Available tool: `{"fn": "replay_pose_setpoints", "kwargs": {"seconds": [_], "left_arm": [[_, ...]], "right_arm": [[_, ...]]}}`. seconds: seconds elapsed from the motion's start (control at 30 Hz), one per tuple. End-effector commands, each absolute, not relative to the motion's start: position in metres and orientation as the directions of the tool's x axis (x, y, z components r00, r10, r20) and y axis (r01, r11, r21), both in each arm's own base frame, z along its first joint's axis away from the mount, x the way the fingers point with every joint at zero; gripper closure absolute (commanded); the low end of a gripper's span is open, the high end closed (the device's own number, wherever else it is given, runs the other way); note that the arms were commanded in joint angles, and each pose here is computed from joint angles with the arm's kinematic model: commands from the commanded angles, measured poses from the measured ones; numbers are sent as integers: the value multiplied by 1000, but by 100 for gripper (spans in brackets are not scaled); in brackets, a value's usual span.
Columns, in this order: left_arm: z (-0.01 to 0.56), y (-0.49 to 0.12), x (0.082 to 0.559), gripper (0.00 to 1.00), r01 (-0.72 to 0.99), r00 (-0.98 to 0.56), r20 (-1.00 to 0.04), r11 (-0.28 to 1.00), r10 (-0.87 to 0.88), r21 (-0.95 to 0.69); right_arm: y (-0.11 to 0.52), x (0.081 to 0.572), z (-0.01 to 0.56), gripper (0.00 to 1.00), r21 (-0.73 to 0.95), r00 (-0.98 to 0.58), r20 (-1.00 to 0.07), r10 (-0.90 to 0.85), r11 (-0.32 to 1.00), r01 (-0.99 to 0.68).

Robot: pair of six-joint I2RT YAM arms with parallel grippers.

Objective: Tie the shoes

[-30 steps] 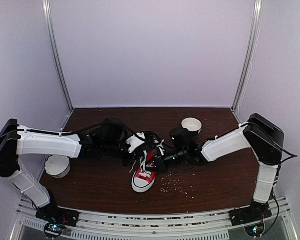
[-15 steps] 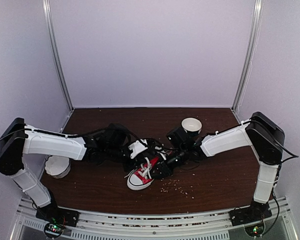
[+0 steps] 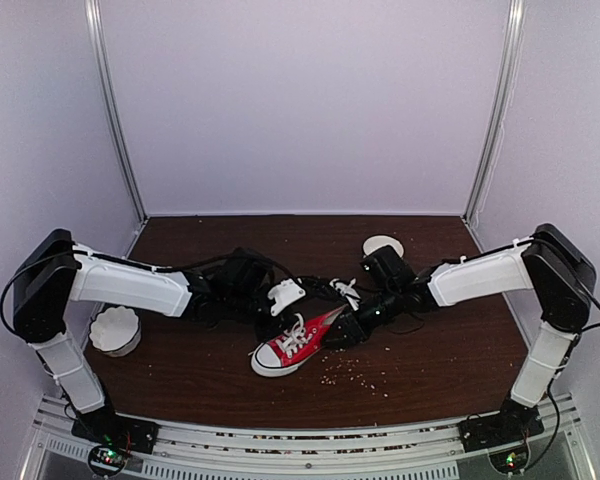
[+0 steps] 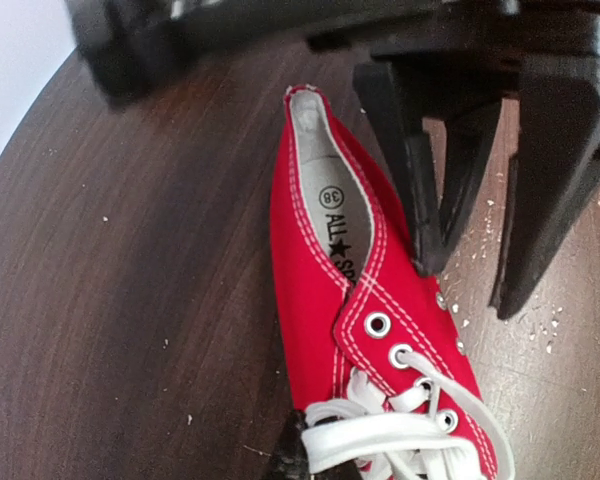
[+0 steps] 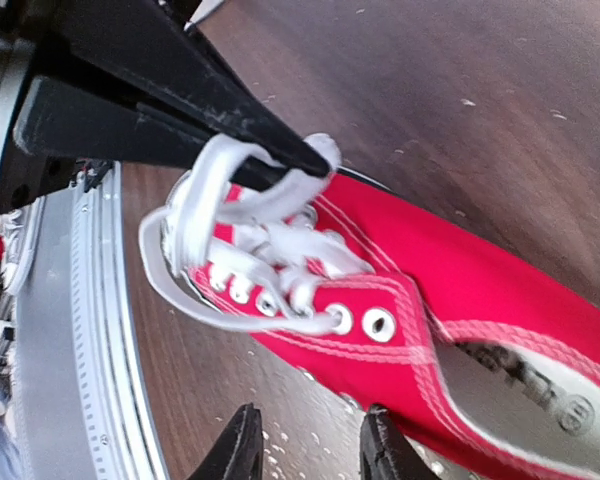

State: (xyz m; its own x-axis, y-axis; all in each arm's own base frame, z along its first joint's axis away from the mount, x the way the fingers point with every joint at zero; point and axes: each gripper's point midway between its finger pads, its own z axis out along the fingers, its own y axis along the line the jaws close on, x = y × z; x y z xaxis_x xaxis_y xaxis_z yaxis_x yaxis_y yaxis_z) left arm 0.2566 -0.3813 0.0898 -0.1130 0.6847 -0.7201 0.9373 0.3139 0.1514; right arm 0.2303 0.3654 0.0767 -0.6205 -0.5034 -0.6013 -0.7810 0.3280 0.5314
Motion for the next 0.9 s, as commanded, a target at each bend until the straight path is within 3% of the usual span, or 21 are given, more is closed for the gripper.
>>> {"fn": "replay_pose_setpoints", "kwargs": {"seconds": [0.0,0.1,0.2,0.33,0.7,0.87], "left_arm": [[97,-389,265,100,934,-128,-742,331,659,133],[95,-390,263,100,943,-150,-747,321,648,89],[91,-389,262,100,948,-172,-744,313,646,53],[86,-387,261,100,952,-199,-739,306,644,10],[87,-387,261,100,951,-210,-741,309,638,-4],[90,-389,265,100,950,-206,-748,312,631,2]], "right_arm": [[352,247,101,69,435,-600,-694,-398,432,-790],[351,239,119,72,308,-481,-814,-325,460,-833],[359,207,131,69,72,-236,-920,-312,456,-887],[396,169,135,66,-204,49,-922,-383,376,-904],[437,194,115,64,-261,40,-901,-432,466,-846],[431,197,102,74,-283,35,-878,-477,458,-843]]}}
